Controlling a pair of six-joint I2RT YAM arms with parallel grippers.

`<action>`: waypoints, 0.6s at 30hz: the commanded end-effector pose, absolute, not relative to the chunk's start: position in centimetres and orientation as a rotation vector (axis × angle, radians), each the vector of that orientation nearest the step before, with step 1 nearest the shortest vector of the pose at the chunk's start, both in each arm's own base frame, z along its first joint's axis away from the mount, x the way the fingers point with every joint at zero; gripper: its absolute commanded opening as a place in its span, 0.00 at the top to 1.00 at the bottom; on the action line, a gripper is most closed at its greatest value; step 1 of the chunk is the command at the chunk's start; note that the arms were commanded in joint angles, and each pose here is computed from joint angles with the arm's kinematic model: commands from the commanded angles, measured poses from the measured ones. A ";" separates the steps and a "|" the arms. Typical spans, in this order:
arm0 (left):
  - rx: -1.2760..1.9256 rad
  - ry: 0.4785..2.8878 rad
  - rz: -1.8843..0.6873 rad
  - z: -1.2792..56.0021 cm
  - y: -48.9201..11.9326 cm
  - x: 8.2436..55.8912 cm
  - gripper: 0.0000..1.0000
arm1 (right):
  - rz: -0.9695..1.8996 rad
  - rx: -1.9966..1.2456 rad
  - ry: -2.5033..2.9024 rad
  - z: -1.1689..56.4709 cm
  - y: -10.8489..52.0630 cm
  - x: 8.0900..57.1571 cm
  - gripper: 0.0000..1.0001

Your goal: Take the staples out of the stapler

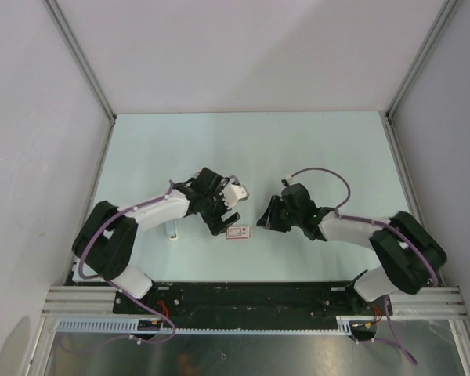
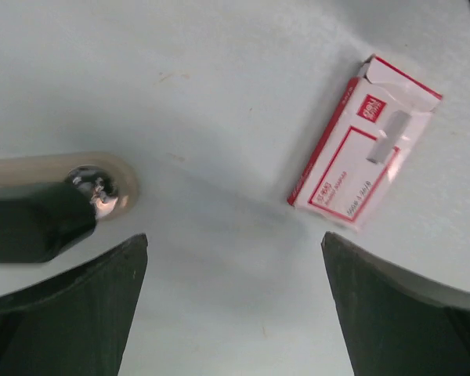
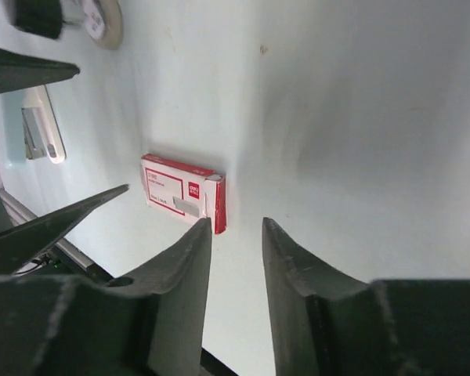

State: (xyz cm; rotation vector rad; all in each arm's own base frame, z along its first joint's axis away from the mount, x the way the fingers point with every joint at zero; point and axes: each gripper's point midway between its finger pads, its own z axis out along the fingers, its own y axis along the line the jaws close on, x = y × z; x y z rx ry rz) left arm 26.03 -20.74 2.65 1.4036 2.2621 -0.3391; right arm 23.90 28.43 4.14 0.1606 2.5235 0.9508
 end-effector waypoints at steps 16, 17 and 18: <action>0.880 2.015 -0.182 25.1 -16.7 28.7 0.00 | 0.712 -0.065 2.267 16.9 22.1 25.7 0.01; 0.837 2.026 -0.202 25.3 -15.9 29.0 0.00 | 0.703 -0.073 2.248 17.6 21.8 25.7 0.01; 0.792 2.038 -0.220 25.4 -15.0 29.4 0.00 | 0.691 -0.078 2.226 18.3 21.4 25.8 0.01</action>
